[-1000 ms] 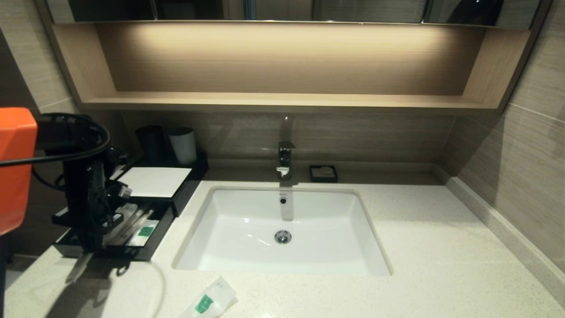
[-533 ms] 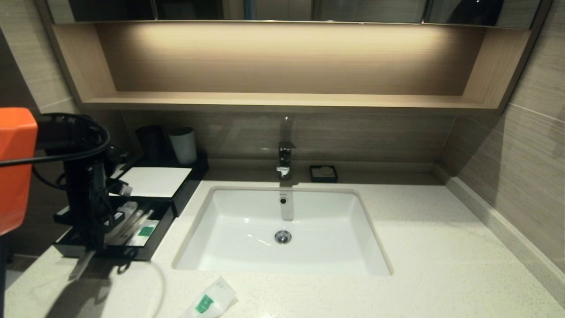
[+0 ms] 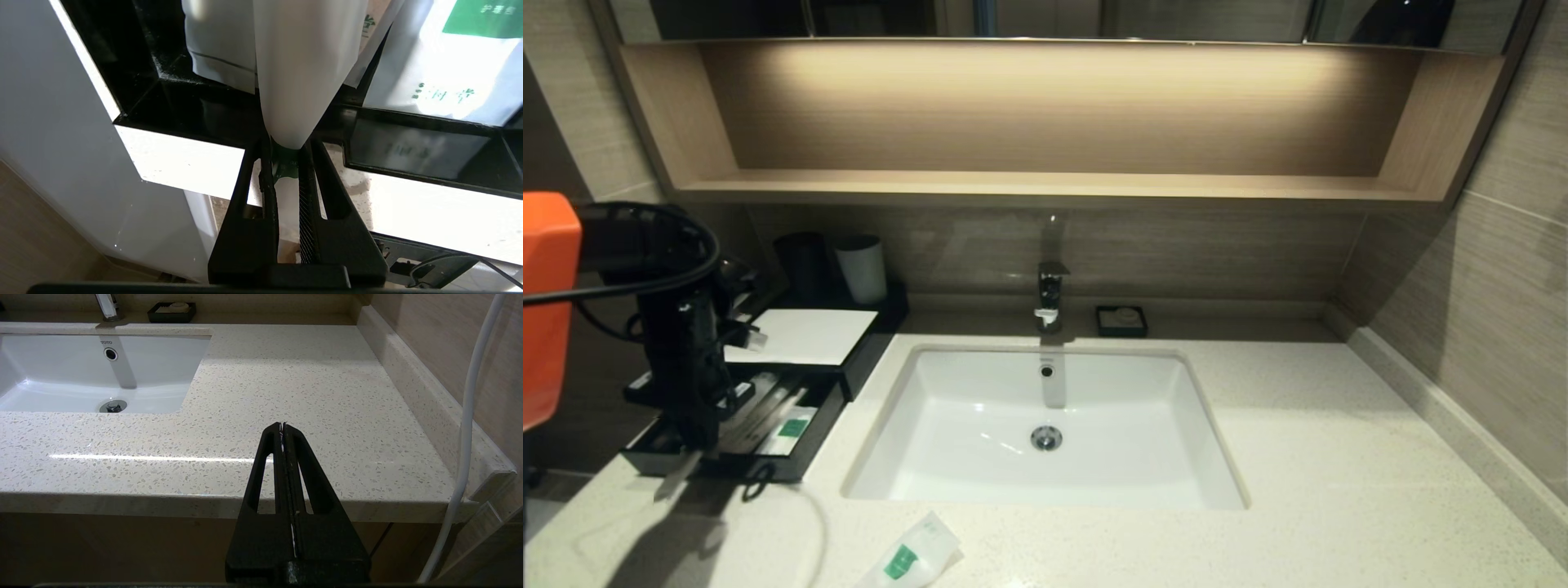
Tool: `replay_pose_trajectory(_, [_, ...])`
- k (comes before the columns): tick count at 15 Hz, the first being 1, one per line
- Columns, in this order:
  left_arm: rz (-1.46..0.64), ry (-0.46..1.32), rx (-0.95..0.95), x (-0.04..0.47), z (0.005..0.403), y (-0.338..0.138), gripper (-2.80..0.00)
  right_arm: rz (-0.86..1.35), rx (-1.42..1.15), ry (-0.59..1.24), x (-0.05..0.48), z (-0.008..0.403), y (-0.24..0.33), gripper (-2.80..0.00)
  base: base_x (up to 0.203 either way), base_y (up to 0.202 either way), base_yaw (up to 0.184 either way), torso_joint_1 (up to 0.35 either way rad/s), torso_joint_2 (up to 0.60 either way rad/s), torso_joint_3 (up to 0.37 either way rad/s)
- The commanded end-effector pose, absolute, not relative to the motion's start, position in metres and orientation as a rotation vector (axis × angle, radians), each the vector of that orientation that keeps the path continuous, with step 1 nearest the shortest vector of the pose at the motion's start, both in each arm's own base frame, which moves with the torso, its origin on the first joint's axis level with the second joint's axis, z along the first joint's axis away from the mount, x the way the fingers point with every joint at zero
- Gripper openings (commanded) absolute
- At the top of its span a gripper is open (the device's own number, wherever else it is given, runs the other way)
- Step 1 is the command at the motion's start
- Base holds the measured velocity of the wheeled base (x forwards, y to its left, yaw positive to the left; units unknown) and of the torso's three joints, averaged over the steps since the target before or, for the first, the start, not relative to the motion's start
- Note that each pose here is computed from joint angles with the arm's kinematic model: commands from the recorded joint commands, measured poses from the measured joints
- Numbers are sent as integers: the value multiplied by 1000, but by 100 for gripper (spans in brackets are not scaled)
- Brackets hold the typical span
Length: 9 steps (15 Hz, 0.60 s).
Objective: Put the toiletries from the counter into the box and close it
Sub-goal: Place the bathroom toiletry into the drawer
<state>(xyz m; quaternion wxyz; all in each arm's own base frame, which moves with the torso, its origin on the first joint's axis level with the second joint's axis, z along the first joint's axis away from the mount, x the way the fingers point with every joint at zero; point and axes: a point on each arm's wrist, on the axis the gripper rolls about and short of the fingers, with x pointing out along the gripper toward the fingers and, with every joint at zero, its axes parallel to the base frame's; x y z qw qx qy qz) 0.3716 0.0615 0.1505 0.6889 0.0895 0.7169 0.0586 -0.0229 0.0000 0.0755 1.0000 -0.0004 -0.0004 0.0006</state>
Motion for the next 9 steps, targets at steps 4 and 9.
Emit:
replay_pose_trajectory(4, [134, 1589, 202, 371, 154, 62, -280, 2, -2, 0, -23, 75, 0, -280, 0, 0, 0, 0, 0, 0])
replay_pose_trajectory(9, [142, 1563, 193, 375, 152, 62, -280, 2, -2, 2, -23, 75, 0, -280, 0, 0, 0, 0, 0, 0])
